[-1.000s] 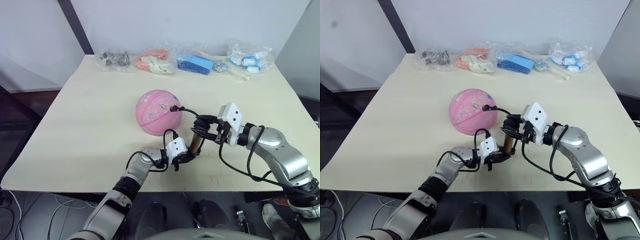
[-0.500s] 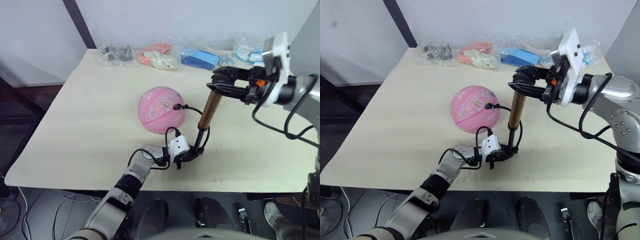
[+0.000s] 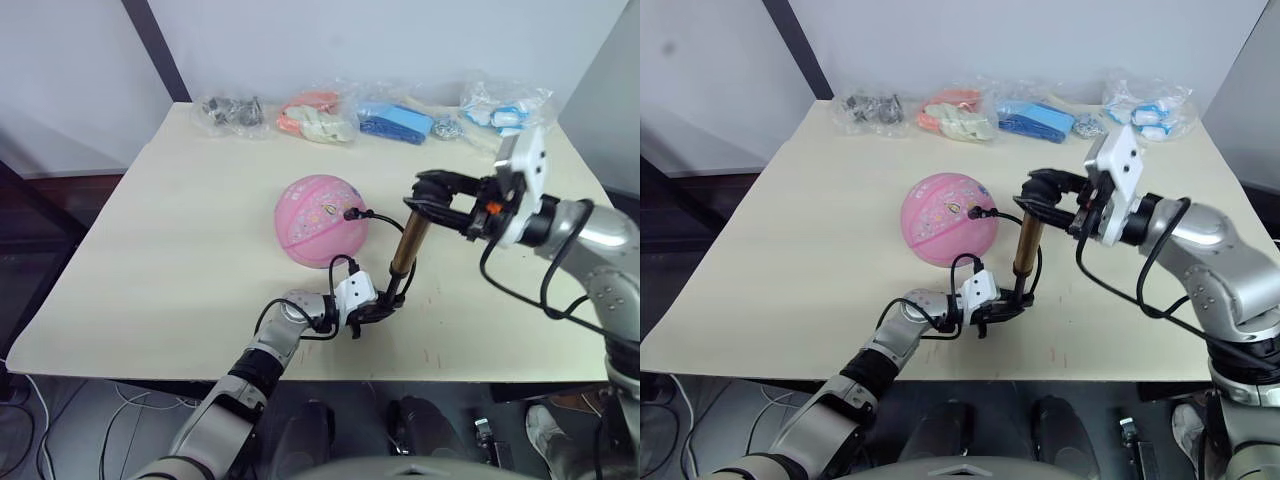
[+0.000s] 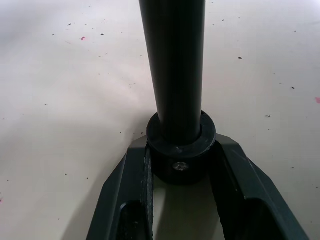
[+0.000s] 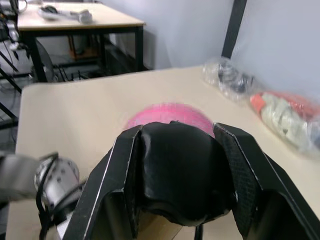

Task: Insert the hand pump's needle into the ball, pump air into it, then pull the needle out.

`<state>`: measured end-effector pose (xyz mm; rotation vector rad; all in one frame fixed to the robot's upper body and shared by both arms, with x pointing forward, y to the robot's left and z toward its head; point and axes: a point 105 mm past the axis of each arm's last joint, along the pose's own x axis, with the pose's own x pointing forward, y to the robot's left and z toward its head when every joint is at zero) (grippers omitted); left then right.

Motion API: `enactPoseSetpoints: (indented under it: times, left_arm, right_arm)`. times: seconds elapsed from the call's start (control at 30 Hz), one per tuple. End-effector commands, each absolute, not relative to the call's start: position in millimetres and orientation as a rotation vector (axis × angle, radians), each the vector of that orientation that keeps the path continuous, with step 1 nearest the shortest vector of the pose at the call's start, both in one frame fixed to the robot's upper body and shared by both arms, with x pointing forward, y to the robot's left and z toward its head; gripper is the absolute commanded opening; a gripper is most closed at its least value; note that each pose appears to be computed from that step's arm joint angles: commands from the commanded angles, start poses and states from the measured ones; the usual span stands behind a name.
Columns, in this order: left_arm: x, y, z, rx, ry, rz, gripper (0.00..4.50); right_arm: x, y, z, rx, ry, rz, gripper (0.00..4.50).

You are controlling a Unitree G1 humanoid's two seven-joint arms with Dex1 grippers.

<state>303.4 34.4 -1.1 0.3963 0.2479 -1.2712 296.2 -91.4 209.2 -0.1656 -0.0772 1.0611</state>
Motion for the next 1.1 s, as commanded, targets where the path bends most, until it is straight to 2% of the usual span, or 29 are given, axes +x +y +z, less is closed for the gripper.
enactPoseSetpoints:
  times: [0.03, 0.17, 0.3, 0.37, 0.5, 0.63, 0.73, 1.0, 1.03, 1.1]
  left_arm:
    - [287.1, 52.6, -35.6, 0.424, 0.406, -1.274, 1.07]
    - [287.1, 52.1, -35.0, 0.423, 0.404, -1.274, 1.07]
    - [288.1, 51.8, -33.9, 0.424, 0.402, -1.272, 1.07]
    - [288.4, 51.9, -34.0, 0.424, 0.402, -1.271, 1.07]
    - [287.1, 50.5, -35.3, 0.422, 0.403, -1.273, 1.07]
    - [285.3, 48.0, -35.1, 0.417, 0.398, -1.277, 1.07]
    - [286.3, 46.0, -33.3, 0.414, 0.395, -1.279, 1.07]
    - [287.6, 45.7, -30.4, 0.412, 0.393, -1.279, 1.07]
    - [287.6, 46.0, -30.3, 0.412, 0.393, -1.278, 1.07]
    - [287.5, 46.3, -30.2, 0.411, 0.394, -1.278, 1.07]
  right_arm:
    - [295.8, -88.4, 109.4, -0.144, 0.226, 1.038, 1.65]
    - [283.6, -83.4, 53.5, -0.223, 0.346, 1.054, 1.65]
    - [283.9, -81.5, 60.0, -0.232, 0.313, 1.069, 1.65]
    - [291.7, -83.7, 83.5, -0.239, 0.245, 1.064, 1.65]
    - [308.0, -87.7, 168.4, -0.223, 0.025, 1.045, 1.65]
    - [306.9, -89.9, 237.8, -0.233, -0.121, 1.062, 1.65]
    - [302.1, -93.5, 277.5, -0.238, -0.192, 1.073, 1.65]
    - [293.0, -105.5, 337.7, -0.26, -0.296, 1.043, 1.65]
    - [292.4, -106.1, 339.5, -0.261, -0.299, 1.041, 1.65]
    - [295.2, -105.1, 321.0, -0.265, -0.25, 1.04, 1.65]
